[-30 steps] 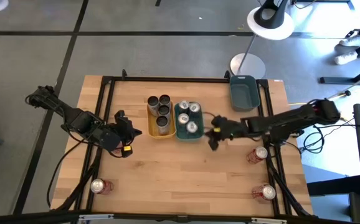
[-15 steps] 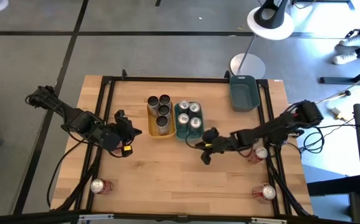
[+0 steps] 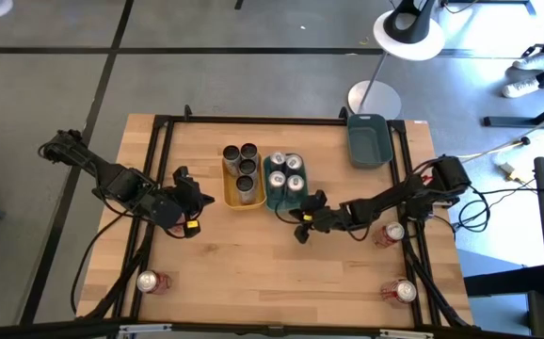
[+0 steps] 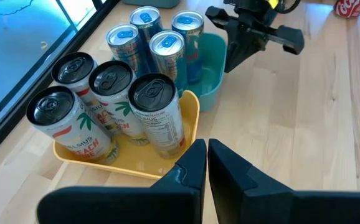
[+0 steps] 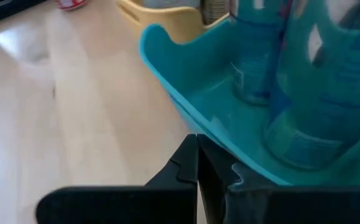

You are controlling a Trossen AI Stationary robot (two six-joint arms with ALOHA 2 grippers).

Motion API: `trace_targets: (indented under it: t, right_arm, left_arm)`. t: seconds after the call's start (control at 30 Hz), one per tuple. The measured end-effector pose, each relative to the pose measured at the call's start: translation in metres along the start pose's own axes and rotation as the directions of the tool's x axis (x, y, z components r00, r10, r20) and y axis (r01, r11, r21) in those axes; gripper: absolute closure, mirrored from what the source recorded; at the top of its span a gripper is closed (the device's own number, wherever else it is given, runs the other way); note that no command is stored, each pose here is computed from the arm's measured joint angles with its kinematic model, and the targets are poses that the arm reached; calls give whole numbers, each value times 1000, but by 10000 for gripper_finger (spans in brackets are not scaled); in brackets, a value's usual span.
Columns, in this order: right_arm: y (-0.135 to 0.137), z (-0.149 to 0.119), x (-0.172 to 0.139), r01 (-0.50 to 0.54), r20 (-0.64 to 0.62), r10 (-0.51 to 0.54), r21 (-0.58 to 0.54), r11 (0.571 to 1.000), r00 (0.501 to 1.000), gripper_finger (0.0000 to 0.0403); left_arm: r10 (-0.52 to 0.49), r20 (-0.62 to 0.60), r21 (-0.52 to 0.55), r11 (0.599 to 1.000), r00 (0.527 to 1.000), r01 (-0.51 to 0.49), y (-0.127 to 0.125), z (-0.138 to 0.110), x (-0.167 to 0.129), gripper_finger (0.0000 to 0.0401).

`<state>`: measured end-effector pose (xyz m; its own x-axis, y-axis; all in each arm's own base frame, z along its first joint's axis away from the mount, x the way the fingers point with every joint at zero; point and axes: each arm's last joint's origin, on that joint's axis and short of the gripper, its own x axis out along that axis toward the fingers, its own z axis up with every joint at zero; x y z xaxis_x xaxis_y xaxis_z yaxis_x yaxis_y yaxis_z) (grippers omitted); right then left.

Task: Sort soda cans
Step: Adjust the green bin

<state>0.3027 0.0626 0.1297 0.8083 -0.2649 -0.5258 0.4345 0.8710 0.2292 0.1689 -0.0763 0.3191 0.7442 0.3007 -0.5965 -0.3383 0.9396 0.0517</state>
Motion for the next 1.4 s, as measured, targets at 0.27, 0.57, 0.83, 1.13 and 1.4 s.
trace_targets:
  t: [0.27, 0.57, 0.83, 1.13, 1.4]
  right_arm:
    - [-10, 6, 6, 24, 8, -24, 1, 1000, 1000, 400]
    - [-10, 5, 17, -14, 50, 14, 0, 1000, 999, 400]
    - [-10, 1, 27, -18, 85, 17, 6, 1000, 996, 400]
    - [-1, 10, 6, -34, -97, 23, -110, 993, 995, 400]
    - [-23, 16, -56, 220, -247, -266, -196, 955, 932, 400]
  left_arm:
    - [0, 1, -1, 1000, 1000, 0, 0, 0, 0, 391]
    - [0, 1, -1, 1000, 1000, 0, 0, 0, 0, 391]
    - [7, 6, 0, 1000, 1000, -7, 0, 0, 0, 391]
    - [7, 10, -6, 1000, 1000, -7, 0, 1, 0, 391]
    - [9, 7, -4, 1000, 1000, -9, 0, 0, 0, 391]
